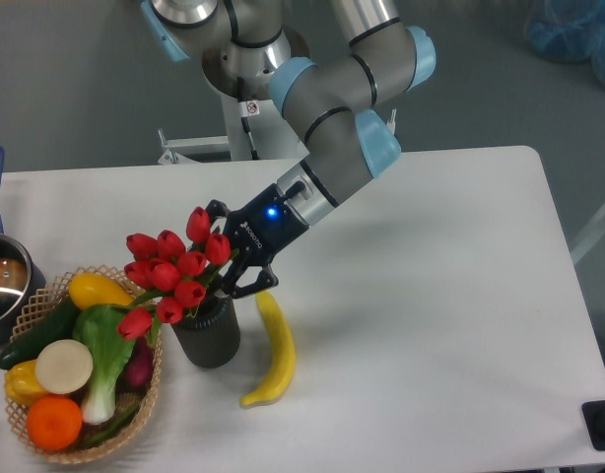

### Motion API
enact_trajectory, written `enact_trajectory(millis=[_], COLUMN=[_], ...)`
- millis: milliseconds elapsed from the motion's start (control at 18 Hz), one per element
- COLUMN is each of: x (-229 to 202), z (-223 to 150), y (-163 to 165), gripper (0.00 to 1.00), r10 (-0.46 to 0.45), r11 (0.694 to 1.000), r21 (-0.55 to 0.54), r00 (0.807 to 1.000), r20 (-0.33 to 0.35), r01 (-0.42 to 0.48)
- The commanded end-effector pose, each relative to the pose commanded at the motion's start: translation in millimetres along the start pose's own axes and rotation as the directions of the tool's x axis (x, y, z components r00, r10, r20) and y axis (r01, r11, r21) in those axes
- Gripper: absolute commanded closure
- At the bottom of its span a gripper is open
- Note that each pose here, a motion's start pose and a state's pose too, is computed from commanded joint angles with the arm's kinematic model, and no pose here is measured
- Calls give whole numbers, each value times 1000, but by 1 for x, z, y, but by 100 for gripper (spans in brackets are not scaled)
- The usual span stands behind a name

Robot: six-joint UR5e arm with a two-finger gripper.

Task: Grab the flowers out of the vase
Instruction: 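Close the gripper around the tulip stems above the vase rim, then lift the gripped tulips straight up out of the vase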

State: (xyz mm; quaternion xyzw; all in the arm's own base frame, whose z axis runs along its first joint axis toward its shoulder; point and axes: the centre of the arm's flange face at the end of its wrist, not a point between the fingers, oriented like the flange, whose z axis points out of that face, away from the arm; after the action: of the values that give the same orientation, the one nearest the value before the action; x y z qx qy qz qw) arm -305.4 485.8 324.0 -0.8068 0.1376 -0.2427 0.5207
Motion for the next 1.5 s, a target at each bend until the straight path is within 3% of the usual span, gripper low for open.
enact_trajectory(millis=[778,1500], x=[3,12], z=[-43,-73], y=[-38,-71], gripper=[46,46], r10=[-41,-35], r11=[982,917], r21=[184,398], r00=[999,999], r20=[18,-30], r01=[37,44])
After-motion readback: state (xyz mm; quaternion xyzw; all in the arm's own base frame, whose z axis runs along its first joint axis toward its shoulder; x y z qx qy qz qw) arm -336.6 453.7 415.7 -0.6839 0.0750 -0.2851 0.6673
